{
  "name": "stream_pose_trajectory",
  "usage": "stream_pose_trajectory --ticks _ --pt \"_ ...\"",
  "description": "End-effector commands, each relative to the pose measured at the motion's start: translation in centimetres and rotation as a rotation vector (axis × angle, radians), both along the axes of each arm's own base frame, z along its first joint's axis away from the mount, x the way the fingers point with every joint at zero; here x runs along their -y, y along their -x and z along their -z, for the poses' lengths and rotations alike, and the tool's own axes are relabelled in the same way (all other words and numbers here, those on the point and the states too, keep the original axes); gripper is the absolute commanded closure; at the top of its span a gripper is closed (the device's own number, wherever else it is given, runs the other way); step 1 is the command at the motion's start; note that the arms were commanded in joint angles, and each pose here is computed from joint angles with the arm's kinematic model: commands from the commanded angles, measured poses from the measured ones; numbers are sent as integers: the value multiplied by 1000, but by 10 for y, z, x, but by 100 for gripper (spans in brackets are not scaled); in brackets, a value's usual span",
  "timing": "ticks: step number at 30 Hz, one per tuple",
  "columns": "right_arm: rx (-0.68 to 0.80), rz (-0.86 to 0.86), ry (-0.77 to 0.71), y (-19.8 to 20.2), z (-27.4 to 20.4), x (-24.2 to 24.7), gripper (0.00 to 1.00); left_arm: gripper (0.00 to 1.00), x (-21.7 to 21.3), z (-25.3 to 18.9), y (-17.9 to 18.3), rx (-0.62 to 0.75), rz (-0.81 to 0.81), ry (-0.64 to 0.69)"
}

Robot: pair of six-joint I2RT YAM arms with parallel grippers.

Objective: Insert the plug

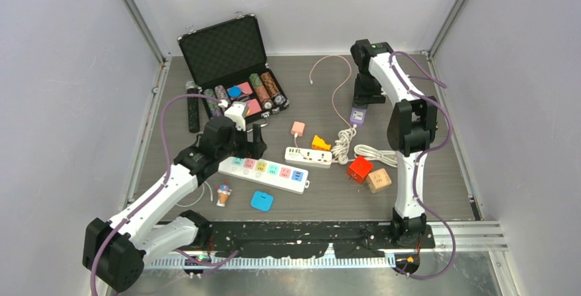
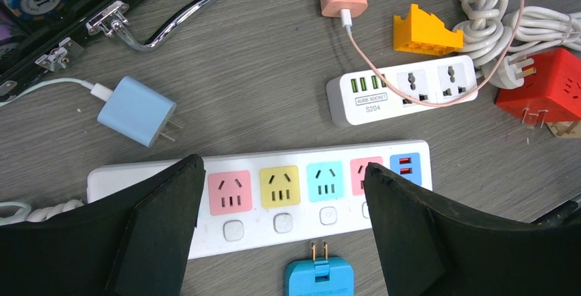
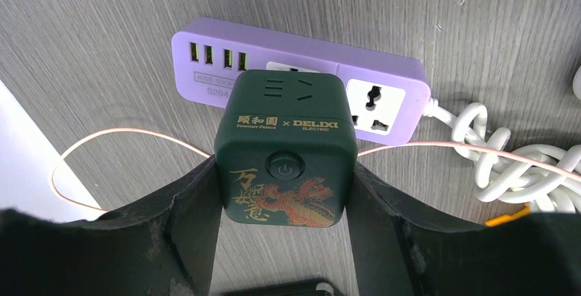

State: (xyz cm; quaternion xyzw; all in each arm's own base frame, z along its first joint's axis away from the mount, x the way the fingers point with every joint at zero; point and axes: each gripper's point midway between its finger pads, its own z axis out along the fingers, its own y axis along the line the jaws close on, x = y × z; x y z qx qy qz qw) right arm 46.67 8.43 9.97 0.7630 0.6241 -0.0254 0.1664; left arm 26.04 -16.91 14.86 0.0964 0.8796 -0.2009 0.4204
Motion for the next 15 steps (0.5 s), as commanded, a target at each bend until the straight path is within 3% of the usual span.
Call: stream_pose_trajectory --ticks 1,15 --pt "-126 23 -65 15 37 -14 95 14 -3 -16 -6 49 -18 6" --pt "-221 42 -86 23 64 3 95 14 -5 -15 -4 46 -17 0"
